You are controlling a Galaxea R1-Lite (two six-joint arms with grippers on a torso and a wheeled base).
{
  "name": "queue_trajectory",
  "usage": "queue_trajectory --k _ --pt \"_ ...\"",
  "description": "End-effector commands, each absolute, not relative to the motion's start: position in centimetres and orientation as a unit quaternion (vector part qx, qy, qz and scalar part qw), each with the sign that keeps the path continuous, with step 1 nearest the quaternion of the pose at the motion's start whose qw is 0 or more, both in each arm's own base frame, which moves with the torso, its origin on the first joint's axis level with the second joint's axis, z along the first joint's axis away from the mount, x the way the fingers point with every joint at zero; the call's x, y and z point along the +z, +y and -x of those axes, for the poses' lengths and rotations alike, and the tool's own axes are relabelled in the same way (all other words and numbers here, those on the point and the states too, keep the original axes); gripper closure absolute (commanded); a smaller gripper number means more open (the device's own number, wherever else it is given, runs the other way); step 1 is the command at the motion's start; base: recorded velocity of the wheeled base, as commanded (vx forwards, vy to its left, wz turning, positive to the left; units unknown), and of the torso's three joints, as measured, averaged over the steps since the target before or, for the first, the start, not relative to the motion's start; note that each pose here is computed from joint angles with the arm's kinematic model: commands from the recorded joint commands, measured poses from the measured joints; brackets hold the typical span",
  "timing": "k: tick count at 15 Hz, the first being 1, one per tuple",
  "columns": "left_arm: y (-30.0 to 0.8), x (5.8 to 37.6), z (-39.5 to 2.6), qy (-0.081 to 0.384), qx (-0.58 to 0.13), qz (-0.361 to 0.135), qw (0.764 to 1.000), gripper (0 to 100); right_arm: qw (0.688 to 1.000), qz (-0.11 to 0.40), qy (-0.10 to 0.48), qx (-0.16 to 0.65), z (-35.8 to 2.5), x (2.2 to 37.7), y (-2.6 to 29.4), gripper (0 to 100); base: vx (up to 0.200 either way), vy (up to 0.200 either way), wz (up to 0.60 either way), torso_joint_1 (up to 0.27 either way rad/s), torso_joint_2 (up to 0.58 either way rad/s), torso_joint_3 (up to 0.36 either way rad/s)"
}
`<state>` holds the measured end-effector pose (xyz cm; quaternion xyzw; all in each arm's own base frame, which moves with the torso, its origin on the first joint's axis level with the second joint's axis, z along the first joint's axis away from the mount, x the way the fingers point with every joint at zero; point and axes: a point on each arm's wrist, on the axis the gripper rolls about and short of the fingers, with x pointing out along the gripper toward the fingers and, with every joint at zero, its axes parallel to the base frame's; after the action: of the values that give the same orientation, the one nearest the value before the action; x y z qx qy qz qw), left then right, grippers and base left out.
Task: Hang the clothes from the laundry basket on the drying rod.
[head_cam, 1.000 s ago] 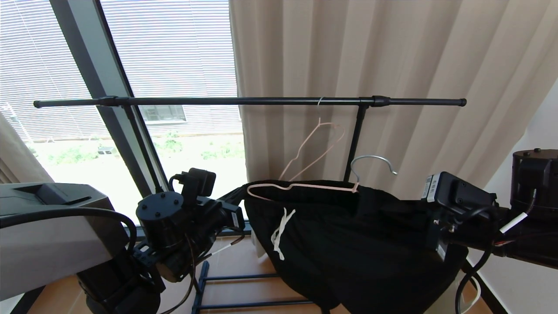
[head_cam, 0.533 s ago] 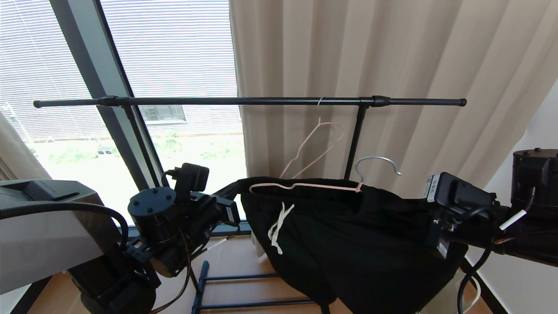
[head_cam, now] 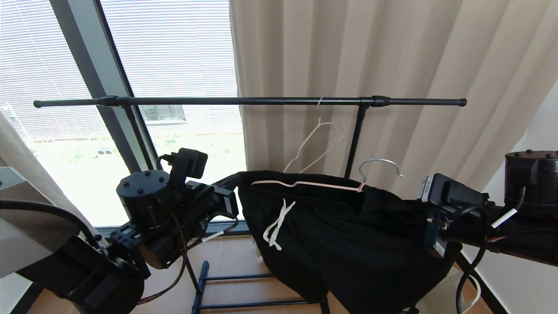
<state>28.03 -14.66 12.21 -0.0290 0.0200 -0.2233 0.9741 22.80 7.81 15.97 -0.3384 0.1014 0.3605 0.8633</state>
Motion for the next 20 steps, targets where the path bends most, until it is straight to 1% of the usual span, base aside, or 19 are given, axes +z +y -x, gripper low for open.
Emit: queue_trajectory --k 1,3,6,7,11,13,15,18,20 --pt "-14.7 13.8 -27.9 -0.005 -0.225 0.031 0.974 100 0.862 0.340 0.105 0.360 -22.8 15.8 7.7 100 0.000 0.000 0.00 0.000 0.00 0.000" --pt "-14.3 14.6 -28.6 0.015 -0.215 0.007 0.976 100 0.858 0.356 0.106 0.355 -23.1 15.5 7.4 100 0.000 0.000 0.00 0.000 0.00 0.000" --pt "-14.6 15.9 -28.7 0.030 -0.218 -0.009 0.976 100 0.856 0.356 0.113 0.358 -23.3 15.1 7.4 100 0.000 0.000 0.00 0.000 0.00 0.000" --pt "-14.7 16.6 -28.9 0.036 -0.216 -0.024 0.975 100 0.854 0.357 0.117 0.360 -23.5 14.9 7.5 100 0.000 0.000 0.00 0.000 0.00 0.000" --pt "-16.7 18.7 -27.2 0.065 -0.254 -0.049 0.964 100 0.852 0.365 0.132 0.352 -24.6 14.0 7.9 100 0.000 0.000 0.00 0.000 0.00 0.000" --pt "-17.5 19.1 -26.4 0.085 -0.271 -0.061 0.957 100 0.851 0.365 0.140 0.351 -25.3 13.6 8.1 100 0.000 0.000 0.00 0.000 0.00 0.000" --pt "-18.1 19.2 -26.1 0.094 -0.282 -0.067 0.953 100 0.852 0.363 0.139 0.351 -25.5 13.7 8.2 100 0.000 0.000 0.00 0.000 0.00 0.000" --pt "-19.3 18.9 -25.1 0.109 -0.305 -0.075 0.943 100 0.861 0.326 0.152 0.359 -26.1 13.5 9.3 100 0.000 0.000 0.00 0.000 0.00 0.000" --pt "-19.5 19.3 -24.6 0.103 -0.311 -0.075 0.942 100 0.865 0.316 0.154 0.358 -26.1 13.6 9.4 100 0.000 0.000 0.00 0.000 0.00 0.000"
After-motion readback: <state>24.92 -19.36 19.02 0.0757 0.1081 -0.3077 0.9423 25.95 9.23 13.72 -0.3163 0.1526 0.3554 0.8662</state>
